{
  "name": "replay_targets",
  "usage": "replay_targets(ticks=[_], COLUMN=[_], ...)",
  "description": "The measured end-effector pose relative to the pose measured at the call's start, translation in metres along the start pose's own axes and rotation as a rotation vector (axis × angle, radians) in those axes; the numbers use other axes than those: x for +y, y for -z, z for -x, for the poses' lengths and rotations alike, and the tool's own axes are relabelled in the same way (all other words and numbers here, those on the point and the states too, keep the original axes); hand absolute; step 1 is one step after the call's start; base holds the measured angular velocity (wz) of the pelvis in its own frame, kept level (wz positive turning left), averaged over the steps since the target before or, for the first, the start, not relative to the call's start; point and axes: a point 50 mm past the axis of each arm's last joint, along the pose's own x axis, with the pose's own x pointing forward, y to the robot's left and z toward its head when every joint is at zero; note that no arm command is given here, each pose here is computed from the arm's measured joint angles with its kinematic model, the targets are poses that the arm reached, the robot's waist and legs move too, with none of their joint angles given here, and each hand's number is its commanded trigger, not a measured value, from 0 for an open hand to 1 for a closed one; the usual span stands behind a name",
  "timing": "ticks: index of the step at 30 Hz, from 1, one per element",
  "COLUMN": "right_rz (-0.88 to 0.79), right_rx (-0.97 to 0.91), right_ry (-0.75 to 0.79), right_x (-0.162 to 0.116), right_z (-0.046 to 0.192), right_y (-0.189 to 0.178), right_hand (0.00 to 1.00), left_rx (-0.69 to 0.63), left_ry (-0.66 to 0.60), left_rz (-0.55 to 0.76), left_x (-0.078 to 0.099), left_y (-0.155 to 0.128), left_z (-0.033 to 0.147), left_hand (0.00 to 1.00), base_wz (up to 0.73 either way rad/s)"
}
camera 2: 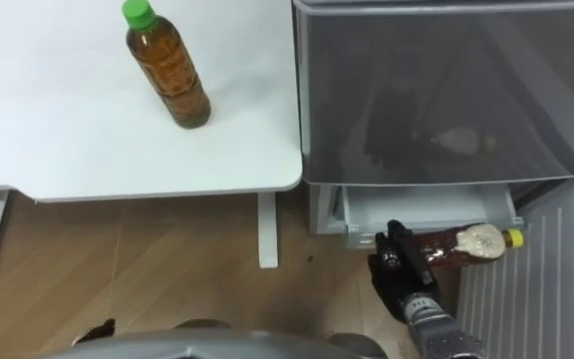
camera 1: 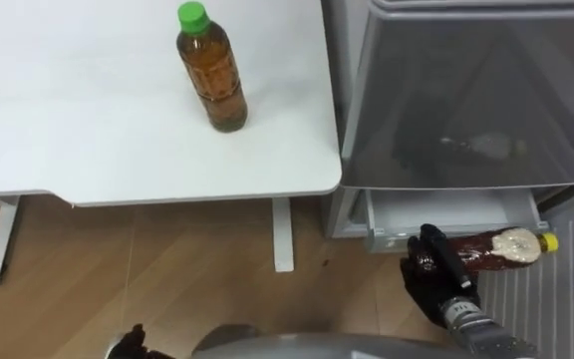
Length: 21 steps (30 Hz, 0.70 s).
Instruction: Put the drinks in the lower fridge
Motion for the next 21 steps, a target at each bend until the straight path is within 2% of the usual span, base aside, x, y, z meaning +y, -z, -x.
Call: replay_targets(ticks=[9,16,21], right_rz=[0.018,0.049,0.064], right_rx=[-0.005,-0.025,-0.076], right_ry=[-0.045,-0.107,-0.129], right_x=[0.046,0.092,0.121], right_z=[-0.02,-0.03,-0.03], right_y=[-0.009,-0.026,-0.052], right_hand=[1.0,1.0,1.0], left_rx=[-0.08,-0.17,-0.211], left_ry=[0.053,0.054,0.047], left_rz=[-0.077,-0.108,-0.059], left_x=[0.0,0.001,0.003], left_y=[-0.049,-0.09,-0.106], left_z=[-0.008,-0.009,-0.008], left_hand=[0.0,0.0,0.0], base_wz=[0.02,0.01,0.02])
